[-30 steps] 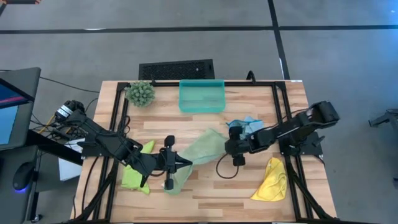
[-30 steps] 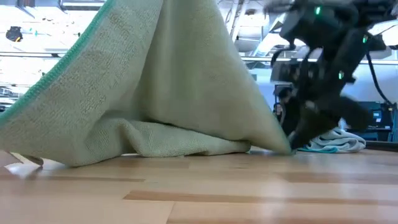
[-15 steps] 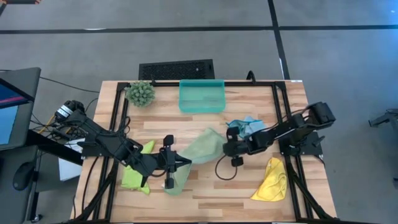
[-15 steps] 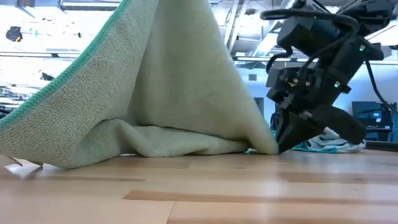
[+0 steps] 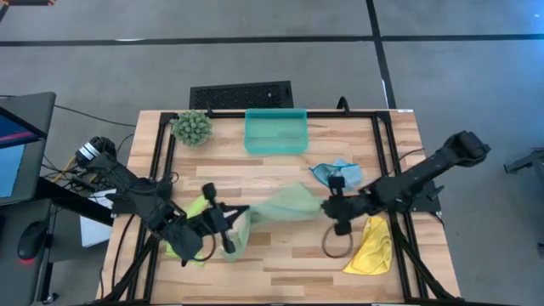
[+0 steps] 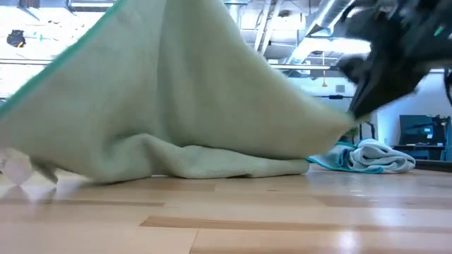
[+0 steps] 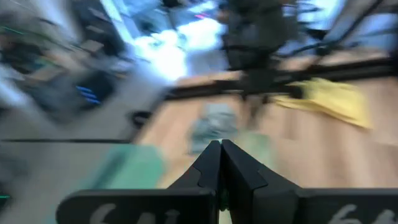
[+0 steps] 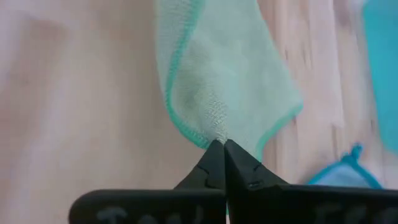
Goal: Fold microfiber towels
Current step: Fold the green towel
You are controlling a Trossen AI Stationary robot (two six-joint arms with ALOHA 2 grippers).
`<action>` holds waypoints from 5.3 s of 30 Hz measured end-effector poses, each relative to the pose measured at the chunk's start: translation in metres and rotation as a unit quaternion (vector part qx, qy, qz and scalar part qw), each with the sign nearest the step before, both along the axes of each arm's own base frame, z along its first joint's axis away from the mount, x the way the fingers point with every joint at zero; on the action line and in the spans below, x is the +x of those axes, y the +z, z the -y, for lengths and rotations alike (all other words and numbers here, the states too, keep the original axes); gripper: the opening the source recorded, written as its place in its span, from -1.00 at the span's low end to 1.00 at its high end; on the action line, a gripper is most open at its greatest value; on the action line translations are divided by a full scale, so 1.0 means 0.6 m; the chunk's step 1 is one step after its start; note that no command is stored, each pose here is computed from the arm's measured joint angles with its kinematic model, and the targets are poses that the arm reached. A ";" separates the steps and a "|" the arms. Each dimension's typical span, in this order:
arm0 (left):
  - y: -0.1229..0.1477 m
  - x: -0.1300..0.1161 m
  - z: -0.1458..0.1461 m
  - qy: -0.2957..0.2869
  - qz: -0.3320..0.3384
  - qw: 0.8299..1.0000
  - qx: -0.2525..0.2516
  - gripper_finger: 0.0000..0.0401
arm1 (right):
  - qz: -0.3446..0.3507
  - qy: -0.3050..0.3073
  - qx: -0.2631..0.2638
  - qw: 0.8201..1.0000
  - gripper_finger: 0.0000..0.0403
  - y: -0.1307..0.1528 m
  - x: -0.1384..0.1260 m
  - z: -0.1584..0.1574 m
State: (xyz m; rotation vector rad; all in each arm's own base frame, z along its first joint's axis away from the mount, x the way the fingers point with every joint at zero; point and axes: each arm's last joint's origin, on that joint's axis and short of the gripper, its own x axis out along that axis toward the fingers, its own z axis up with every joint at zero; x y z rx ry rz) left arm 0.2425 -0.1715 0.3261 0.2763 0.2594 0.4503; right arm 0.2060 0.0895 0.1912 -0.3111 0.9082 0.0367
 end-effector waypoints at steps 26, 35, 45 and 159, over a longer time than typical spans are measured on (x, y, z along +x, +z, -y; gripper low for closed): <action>0.029 -0.025 -0.086 0.204 -0.046 0.966 0.151 -1.00 | 0.318 -0.182 -0.111 0.924 -0.94 0.237 -0.102 0.001; 0.036 -0.008 -0.174 0.308 -0.107 0.920 0.217 -1.00 | 0.285 -0.311 -0.274 0.864 -0.97 0.239 -0.078 0.064; -0.039 -0.018 -0.143 0.166 -0.206 0.962 0.063 -1.00 | 0.167 -0.156 -0.091 0.969 -0.95 0.142 -0.037 0.006; -0.105 -0.066 -0.072 0.156 -0.080 0.980 0.096 -1.00 | 0.064 -0.080 -0.025 0.994 -0.93 0.109 -0.007 -0.043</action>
